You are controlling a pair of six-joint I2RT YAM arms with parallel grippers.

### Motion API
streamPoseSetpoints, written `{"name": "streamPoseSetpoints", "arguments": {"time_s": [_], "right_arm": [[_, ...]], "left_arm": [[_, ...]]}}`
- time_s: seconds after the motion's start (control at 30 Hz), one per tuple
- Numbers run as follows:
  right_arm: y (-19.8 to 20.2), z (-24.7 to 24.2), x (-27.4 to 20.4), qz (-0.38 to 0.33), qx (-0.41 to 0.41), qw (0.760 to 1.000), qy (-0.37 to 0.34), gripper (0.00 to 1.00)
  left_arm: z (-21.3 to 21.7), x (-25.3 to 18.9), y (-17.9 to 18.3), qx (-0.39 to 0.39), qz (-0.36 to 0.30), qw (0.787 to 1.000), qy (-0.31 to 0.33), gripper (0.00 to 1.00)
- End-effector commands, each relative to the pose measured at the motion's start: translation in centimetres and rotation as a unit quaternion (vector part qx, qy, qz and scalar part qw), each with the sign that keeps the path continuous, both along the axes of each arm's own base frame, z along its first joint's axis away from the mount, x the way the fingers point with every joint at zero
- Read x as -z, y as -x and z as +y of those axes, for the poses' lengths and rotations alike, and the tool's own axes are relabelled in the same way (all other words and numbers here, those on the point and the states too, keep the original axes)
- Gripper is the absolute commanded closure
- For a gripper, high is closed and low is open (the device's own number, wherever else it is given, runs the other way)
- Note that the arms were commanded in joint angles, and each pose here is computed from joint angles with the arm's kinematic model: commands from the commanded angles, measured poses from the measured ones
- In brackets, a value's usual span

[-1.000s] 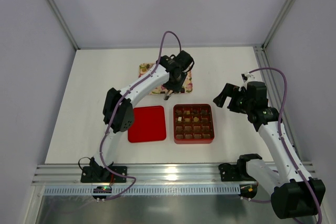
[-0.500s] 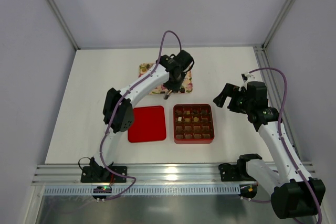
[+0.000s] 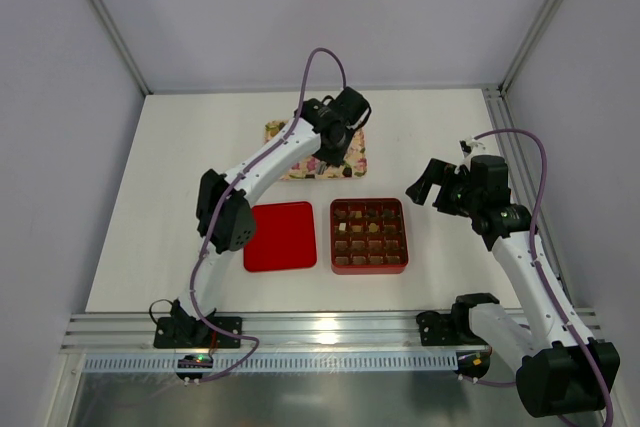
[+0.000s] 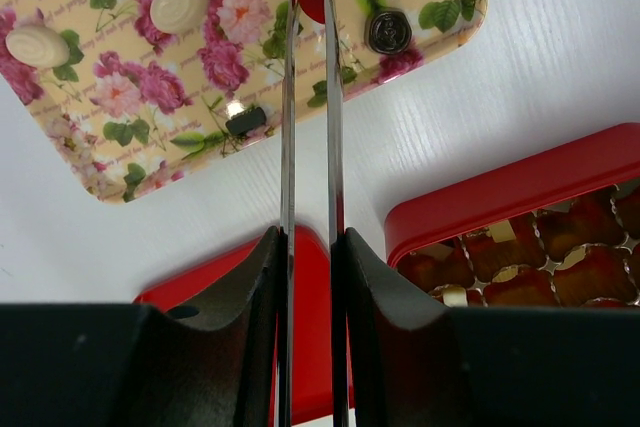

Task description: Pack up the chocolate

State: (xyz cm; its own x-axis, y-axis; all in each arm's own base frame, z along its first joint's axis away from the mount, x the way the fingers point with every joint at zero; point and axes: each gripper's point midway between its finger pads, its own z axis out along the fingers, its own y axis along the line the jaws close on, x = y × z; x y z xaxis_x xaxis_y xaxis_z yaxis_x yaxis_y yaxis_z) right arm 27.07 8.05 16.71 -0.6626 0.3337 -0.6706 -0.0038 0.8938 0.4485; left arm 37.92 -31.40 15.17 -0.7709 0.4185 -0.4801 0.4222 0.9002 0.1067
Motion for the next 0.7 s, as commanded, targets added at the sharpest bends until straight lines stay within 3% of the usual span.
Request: {"name": "streamPoseSetpoints", "arguments": {"time_s": [0.0, 0.37, 0.67], "right_arm": [[-0.7, -0.1, -1.9, -0.034, -0.002, 0.999, 0.005, 0.0], [-0.8, 0.0, -1.8, -0.033, -0.002, 0.999, 0.003, 0.0], [-0.8, 0.0, -2.0, -0.035, -0.001, 0.999, 0.0, 0.0]], "left_arm": [[0.0, -2.0, -0.6, -0.001, -0.027, 1.0, 0.004, 0.74], [-0.1, -4.5, 0.5, 0.002, -0.036, 0.999, 0.027, 0.75], [-1.4, -7.4, 3.4, 0.019, -0.051, 0.997, 0.052, 0.75]]}}
